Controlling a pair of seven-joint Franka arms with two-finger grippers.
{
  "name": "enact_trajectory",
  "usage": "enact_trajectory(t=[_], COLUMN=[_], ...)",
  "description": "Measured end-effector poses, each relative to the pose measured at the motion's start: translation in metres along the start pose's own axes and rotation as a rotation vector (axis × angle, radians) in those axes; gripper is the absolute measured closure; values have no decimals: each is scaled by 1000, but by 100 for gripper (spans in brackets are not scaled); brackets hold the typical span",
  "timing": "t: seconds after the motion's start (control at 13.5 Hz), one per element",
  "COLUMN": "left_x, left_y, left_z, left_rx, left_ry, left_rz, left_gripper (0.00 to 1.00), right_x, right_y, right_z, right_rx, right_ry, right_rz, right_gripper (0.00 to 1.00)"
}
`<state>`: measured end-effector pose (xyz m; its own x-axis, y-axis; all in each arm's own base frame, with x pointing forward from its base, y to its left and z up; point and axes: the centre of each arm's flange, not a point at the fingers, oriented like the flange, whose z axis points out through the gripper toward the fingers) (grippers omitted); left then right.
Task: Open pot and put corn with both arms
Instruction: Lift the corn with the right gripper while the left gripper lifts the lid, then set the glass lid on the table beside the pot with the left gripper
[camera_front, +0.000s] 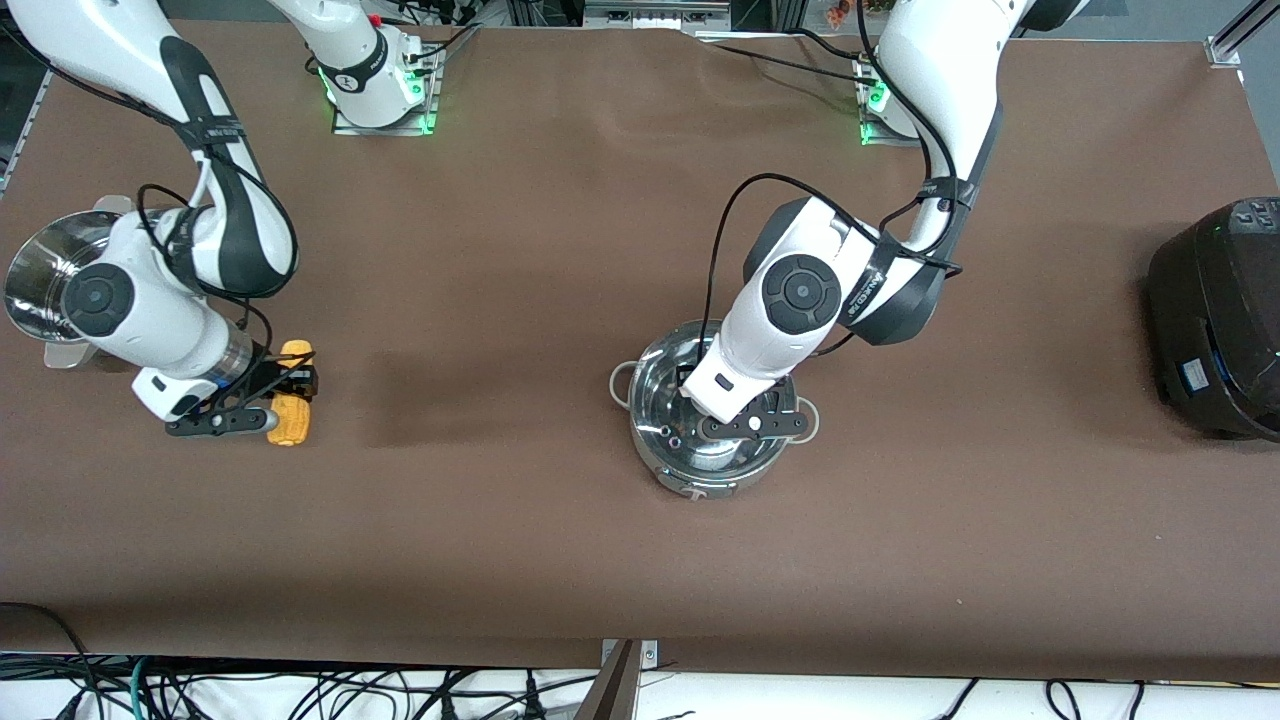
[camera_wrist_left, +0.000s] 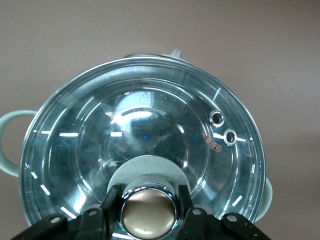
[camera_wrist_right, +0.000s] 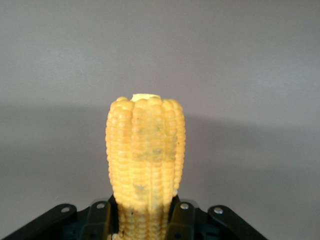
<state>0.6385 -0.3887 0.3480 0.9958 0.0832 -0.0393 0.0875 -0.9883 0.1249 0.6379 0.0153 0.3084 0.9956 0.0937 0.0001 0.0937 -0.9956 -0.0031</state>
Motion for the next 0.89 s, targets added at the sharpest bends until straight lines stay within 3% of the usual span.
enact_trajectory(t=[0.3, 0.52, 0.74, 0.89], left_x=[3, 9, 37, 52], left_y=[-6, -33, -116, -191], left_z=[-17, -73, -132, -141], left_rx=[19, 37, -17, -17], left_ry=[-8, -14, -14, -34], left_rz=[1, -30, 26, 68], left_gripper=[50, 50, 50, 50], right_x=[17, 23, 27, 31], right_y=[0, -4, -20, -48], right_z=[-49, -72, -88, -104], right_rx=[1, 18, 44, 50], right_ry=[-39, -46, -58, -57], right_rz=[-1, 1, -12, -28], right_gripper=[67, 67, 67, 67])
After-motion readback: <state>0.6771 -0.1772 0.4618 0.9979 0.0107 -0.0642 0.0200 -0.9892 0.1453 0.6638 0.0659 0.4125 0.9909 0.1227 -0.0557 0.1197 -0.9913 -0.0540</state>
